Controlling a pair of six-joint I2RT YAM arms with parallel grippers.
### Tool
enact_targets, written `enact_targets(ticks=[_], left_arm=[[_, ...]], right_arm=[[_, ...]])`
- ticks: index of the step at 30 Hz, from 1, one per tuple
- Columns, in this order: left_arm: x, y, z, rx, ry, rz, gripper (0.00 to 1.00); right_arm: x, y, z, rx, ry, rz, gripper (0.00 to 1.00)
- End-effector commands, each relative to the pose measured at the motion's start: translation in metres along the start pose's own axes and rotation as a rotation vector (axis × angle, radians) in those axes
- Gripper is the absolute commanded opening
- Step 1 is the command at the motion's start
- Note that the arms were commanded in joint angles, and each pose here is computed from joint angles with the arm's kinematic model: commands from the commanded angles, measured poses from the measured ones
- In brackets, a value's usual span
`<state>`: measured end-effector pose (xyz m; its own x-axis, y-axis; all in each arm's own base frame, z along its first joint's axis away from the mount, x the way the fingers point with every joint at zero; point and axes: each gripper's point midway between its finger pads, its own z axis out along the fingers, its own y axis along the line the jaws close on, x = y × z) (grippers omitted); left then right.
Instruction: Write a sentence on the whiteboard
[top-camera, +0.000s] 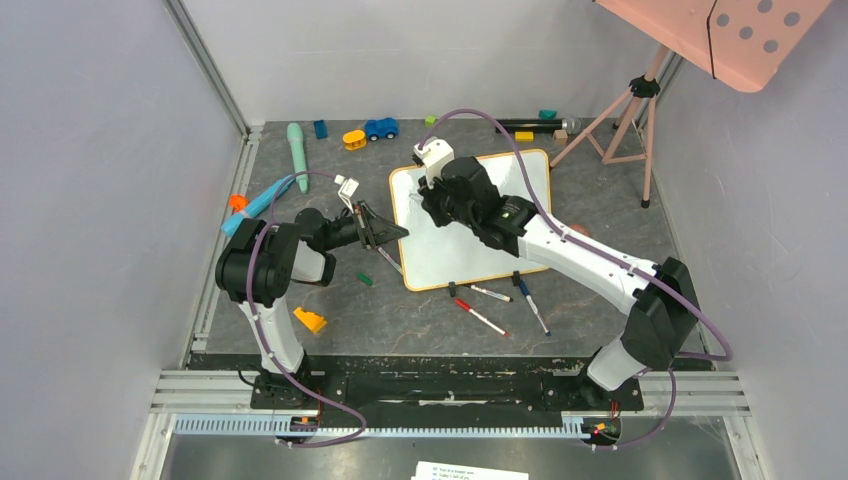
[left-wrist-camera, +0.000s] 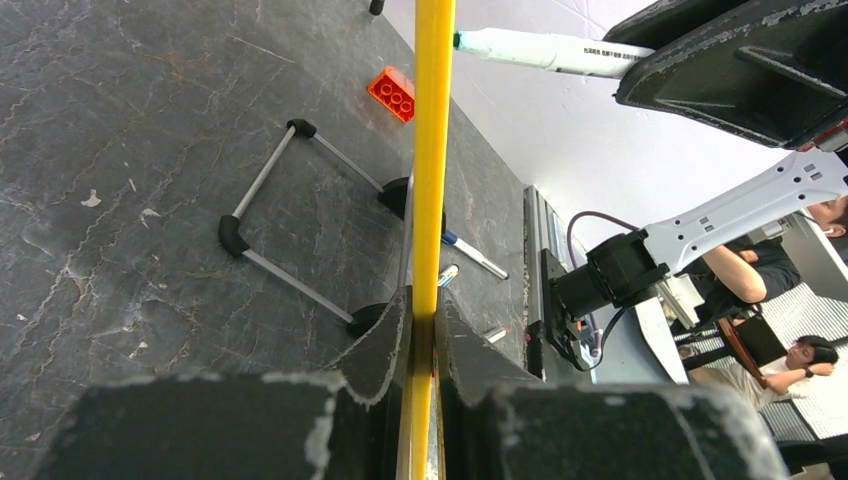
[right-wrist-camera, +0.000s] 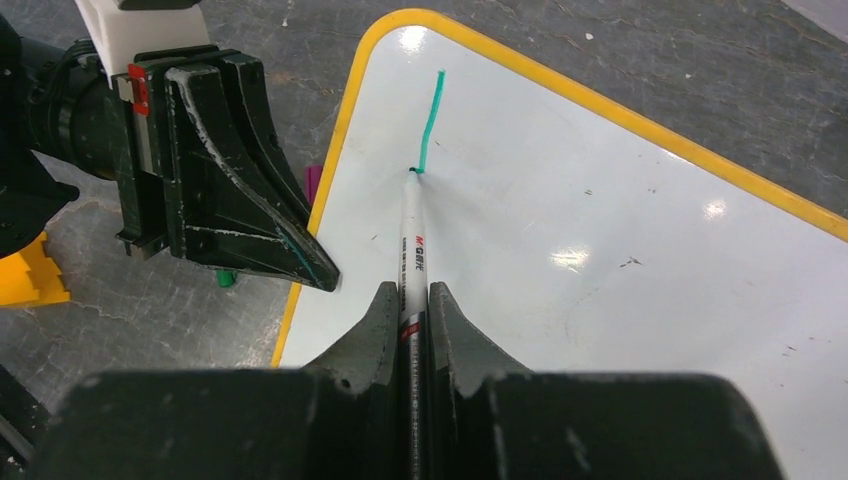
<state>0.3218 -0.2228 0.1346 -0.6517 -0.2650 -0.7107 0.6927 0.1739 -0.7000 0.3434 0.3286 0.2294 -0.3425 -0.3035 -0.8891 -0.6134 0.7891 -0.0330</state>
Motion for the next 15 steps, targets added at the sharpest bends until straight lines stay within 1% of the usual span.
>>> enact_targets(ticks=[1,7,15], left_arm=[[-0.017,-0.019,0.0,0.058,-0.021,0.144,0.02],[-0.016,-0.019,0.0,0.055,-0.022,0.141,0.02],[-0.016,-0.019,0.0,0.056,-0.023,0.141,0.02]], right_arm=[[-0.042,0.006,-0.017,-0.047,-0.109,0.023,0.0],[-0.065,0.004,-0.025,-0.038,-0.161,0.027,0.0],[-0.075,-0.002,-0.024,-0.004,-0.176,0.022,0.0]])
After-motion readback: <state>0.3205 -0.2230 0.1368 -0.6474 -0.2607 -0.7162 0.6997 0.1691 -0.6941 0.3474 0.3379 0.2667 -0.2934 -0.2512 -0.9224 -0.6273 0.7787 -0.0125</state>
